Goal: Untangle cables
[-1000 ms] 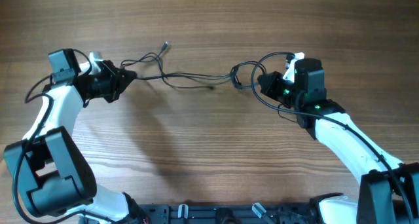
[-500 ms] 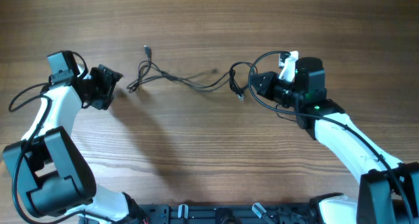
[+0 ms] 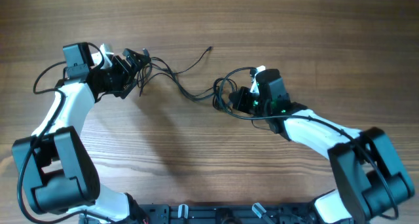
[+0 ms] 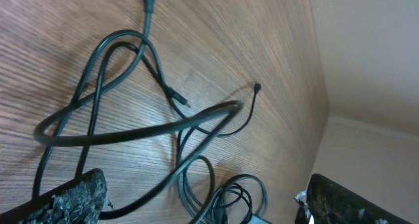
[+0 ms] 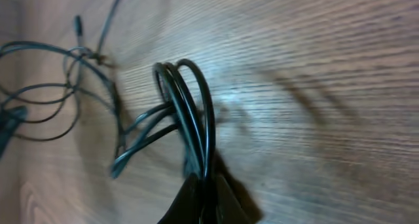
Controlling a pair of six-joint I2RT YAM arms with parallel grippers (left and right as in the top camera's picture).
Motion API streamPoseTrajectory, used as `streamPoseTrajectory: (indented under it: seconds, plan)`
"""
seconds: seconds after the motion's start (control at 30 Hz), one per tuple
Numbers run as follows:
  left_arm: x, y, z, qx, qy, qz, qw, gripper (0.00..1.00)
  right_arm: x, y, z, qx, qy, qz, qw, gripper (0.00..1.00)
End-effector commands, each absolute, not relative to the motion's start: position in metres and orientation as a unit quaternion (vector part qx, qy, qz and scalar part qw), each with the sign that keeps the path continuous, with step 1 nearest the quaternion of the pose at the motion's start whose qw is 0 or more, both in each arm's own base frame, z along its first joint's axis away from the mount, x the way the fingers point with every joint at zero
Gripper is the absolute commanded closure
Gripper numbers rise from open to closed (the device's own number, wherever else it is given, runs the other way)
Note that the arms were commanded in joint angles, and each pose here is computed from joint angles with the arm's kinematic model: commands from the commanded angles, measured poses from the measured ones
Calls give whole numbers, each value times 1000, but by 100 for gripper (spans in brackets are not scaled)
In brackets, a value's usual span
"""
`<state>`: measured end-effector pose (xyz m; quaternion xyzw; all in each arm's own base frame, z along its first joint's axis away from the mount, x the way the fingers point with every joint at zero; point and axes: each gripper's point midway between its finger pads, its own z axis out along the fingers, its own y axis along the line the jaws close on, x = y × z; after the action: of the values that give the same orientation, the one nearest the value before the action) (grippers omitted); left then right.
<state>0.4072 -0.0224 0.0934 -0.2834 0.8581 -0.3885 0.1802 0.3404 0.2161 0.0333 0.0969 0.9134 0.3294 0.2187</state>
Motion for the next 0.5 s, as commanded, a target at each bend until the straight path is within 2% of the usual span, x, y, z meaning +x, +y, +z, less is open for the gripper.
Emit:
streamPoseTrajectory:
  seconds: [0.0,0.03,0.1,0.13,0.2,0.23,0.37,0.47]
  plan:
    - [405,-28,128,-240,867,-371,229,1,341,217,26,103,915,323,220,96]
    - [401,-19,128,-260,884,-301,247,1,342,215,25,105,915,319,223,96]
    - [397,-20,137,-266,893,-240,271,1,342,215,25,105,915,318,222,96]
    - [397,-31,143,-251,896,-235,280,2,342,215,25,99,916,317,225,96]
    - [397,-65,145,-213,903,-250,277,11,343,215,25,96,916,317,226,96]
    - [392,-96,136,-215,906,-268,248,12,343,216,26,96,915,318,228,96]
    - [378,-139,116,-202,918,-278,198,8,349,214,29,97,913,314,243,96]
    - [363,-175,85,-191,931,-275,146,0,350,213,29,98,912,312,246,96]
